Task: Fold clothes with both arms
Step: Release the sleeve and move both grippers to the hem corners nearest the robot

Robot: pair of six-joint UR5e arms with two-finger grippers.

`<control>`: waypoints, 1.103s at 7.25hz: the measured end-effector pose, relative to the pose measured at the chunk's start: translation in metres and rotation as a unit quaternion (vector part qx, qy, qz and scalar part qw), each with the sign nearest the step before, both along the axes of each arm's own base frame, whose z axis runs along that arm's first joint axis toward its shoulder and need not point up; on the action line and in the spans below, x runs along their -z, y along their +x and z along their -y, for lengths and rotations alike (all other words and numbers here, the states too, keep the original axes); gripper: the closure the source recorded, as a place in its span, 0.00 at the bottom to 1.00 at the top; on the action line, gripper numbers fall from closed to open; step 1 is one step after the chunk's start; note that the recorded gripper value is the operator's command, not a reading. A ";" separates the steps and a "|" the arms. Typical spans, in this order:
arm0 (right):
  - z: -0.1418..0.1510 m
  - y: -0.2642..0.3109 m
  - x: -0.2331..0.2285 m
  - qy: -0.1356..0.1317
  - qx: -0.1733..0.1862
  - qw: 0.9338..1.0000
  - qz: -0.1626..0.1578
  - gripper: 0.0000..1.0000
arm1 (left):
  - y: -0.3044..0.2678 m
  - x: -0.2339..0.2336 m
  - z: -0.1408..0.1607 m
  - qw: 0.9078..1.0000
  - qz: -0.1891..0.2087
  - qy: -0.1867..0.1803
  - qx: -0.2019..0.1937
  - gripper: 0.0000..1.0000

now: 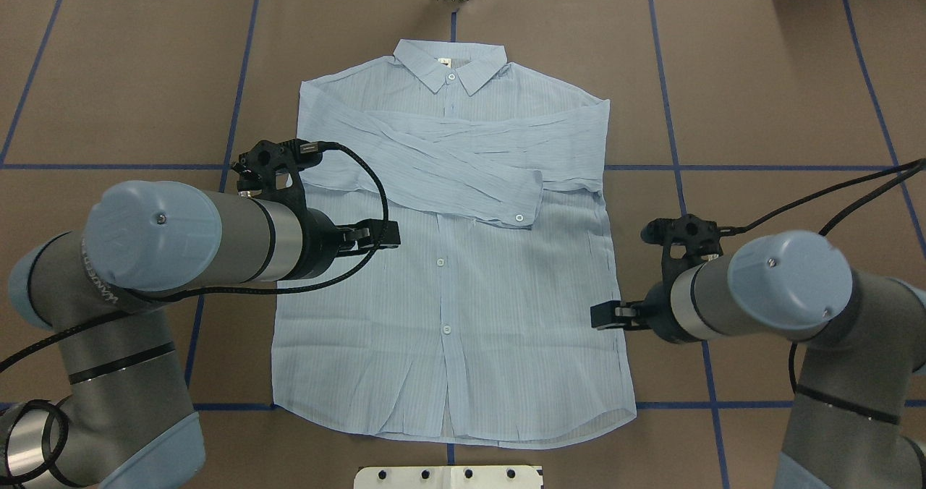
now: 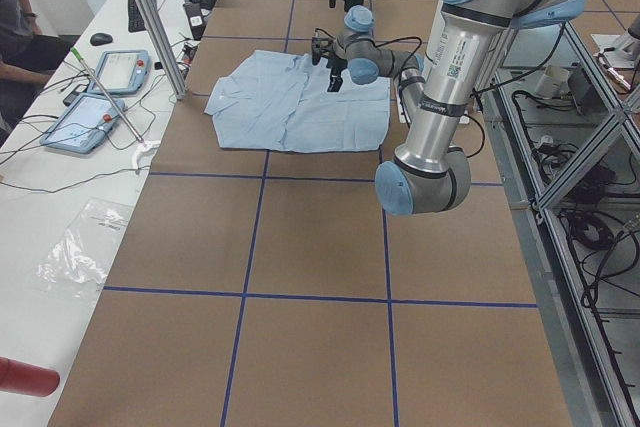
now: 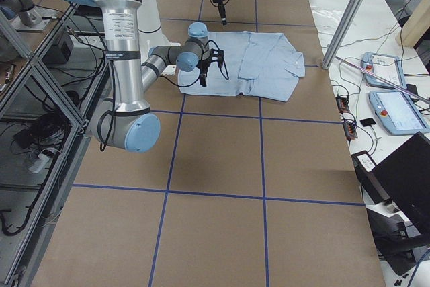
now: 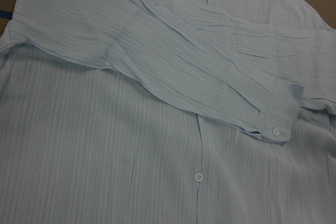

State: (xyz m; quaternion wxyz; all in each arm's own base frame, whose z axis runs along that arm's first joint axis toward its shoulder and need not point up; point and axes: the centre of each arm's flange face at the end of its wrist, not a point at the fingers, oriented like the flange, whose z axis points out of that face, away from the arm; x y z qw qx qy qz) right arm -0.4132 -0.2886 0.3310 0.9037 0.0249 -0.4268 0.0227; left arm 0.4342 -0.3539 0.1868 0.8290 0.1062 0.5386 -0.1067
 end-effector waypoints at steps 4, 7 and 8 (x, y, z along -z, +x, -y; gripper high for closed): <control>-0.043 -0.043 -0.036 -0.016 0.020 0.999 -0.030 0.09 | -0.004 0.011 -0.007 1.000 0.007 0.002 -0.007 0.01; -0.044 -0.051 -0.050 -0.024 0.026 0.998 -0.044 0.18 | -0.004 0.015 -0.008 1.000 0.007 0.002 -0.011 0.01; -0.047 -0.052 -0.051 -0.026 0.029 0.998 -0.045 0.24 | -0.004 0.016 -0.008 1.000 0.006 0.001 -0.012 0.01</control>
